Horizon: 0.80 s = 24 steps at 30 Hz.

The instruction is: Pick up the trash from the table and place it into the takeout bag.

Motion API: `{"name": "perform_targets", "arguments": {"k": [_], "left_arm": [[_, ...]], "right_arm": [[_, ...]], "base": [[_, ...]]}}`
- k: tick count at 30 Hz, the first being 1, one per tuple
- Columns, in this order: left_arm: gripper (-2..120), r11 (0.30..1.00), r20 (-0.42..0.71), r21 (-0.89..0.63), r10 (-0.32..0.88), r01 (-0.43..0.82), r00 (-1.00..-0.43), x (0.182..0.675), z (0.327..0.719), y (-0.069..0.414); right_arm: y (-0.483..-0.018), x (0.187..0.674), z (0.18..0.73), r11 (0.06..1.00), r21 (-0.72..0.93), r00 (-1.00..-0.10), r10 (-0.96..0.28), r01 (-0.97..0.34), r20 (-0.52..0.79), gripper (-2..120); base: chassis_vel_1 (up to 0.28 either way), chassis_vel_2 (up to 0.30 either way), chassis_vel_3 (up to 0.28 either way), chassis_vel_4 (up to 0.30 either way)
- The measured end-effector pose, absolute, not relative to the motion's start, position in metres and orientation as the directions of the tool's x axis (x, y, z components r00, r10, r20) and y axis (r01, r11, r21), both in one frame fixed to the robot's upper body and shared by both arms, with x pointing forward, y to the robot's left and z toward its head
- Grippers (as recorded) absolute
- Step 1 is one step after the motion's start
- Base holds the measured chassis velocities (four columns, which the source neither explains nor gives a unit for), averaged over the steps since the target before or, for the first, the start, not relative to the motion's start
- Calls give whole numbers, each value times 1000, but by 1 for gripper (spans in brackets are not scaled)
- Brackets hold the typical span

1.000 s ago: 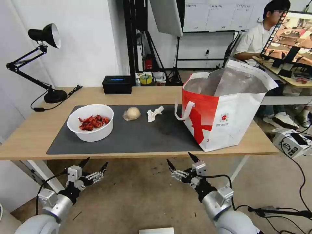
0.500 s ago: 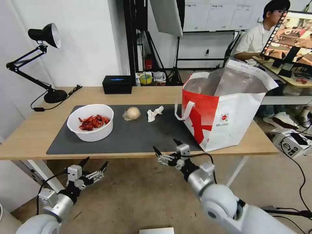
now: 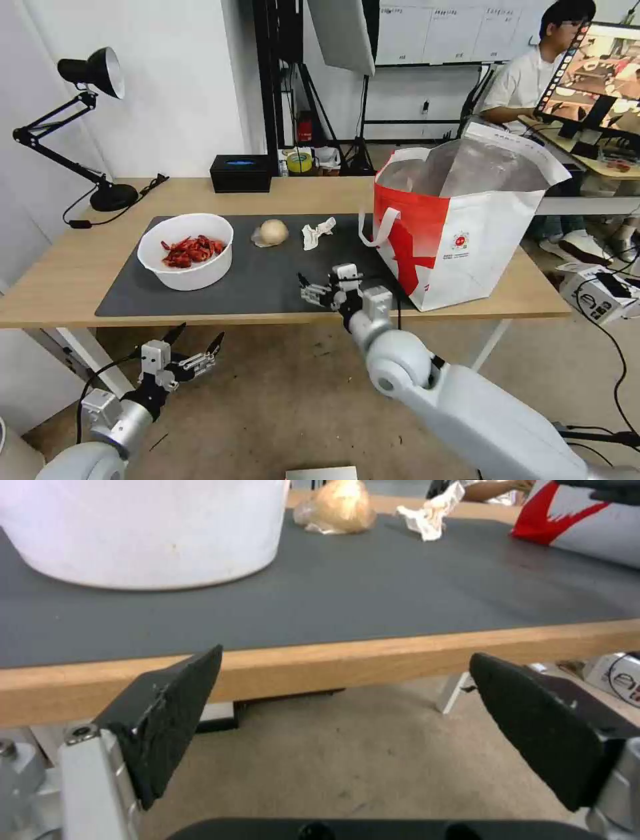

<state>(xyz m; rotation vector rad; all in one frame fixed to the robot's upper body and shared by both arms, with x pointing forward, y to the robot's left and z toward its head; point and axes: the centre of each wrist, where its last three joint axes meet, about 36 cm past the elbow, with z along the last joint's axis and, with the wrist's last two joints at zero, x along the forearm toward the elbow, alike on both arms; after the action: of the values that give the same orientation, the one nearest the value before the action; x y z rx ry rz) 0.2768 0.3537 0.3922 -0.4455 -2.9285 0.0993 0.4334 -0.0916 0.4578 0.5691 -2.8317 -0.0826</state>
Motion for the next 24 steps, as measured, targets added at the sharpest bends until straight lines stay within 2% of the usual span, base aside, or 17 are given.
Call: {"name": "perform_targets", "arguments": {"k": [24], "left_arm": [[100,955,170,-96,293,280,-941,281,390,350]], "right_arm": [[-39,519,486,982,74,-922,-186,-171,341,100]], "base": [[0,0,0,0]]}}
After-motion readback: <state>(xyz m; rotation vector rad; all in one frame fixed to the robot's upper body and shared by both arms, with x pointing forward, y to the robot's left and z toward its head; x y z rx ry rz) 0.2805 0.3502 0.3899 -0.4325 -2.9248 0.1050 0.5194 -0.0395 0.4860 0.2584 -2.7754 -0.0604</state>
